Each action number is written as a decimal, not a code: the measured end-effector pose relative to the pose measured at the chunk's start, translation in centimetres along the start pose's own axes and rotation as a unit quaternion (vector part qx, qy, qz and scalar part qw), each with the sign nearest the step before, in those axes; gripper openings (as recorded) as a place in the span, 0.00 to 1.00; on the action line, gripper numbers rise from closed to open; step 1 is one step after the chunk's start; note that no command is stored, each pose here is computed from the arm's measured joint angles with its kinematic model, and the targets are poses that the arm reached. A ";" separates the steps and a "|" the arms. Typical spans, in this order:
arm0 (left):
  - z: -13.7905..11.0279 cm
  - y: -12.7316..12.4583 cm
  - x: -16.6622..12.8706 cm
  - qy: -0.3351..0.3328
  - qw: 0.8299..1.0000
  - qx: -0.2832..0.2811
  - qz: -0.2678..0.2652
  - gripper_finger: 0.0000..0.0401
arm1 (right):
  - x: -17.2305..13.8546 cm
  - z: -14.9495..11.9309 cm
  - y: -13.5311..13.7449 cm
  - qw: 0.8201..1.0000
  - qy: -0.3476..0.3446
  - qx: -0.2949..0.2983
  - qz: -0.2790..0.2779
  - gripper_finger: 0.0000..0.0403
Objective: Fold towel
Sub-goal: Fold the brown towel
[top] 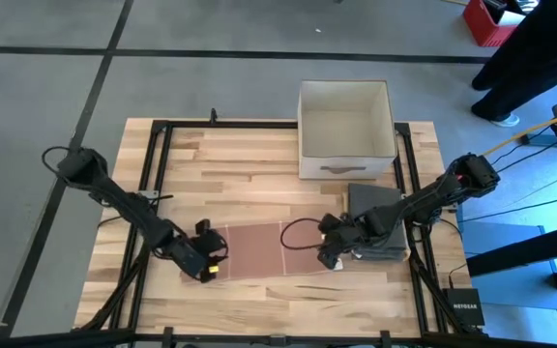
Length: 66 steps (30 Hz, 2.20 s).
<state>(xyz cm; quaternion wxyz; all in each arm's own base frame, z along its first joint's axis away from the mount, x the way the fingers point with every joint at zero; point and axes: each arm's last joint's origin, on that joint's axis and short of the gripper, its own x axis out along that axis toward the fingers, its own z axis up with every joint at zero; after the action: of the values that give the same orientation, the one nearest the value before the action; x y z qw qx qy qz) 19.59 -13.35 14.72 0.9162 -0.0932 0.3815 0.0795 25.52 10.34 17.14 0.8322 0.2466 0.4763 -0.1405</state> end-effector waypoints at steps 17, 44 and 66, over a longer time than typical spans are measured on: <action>-3.4 -0.8 2.4 0.090 0.995 0.027 0.022 0.34 | 2.3 -2.2 -1.7 0.981 0.042 0.190 0.017 0.58; -3.5 -1.2 1.5 0.063 0.998 0.021 0.016 0.34 | 5.4 -3.2 0.3 0.968 0.068 0.212 0.117 0.58; -0.2 -2.8 0.1 0.061 0.997 0.033 -0.025 0.34 | 5.9 -3.0 0.6 0.977 -0.040 0.185 0.100 0.16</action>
<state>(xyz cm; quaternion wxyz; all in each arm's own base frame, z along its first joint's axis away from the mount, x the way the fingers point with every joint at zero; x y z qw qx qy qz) 20.14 -16.08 14.78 0.8953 -0.0775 0.4370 0.0380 26.58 12.48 10.98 0.8005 0.4367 0.3815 -0.1516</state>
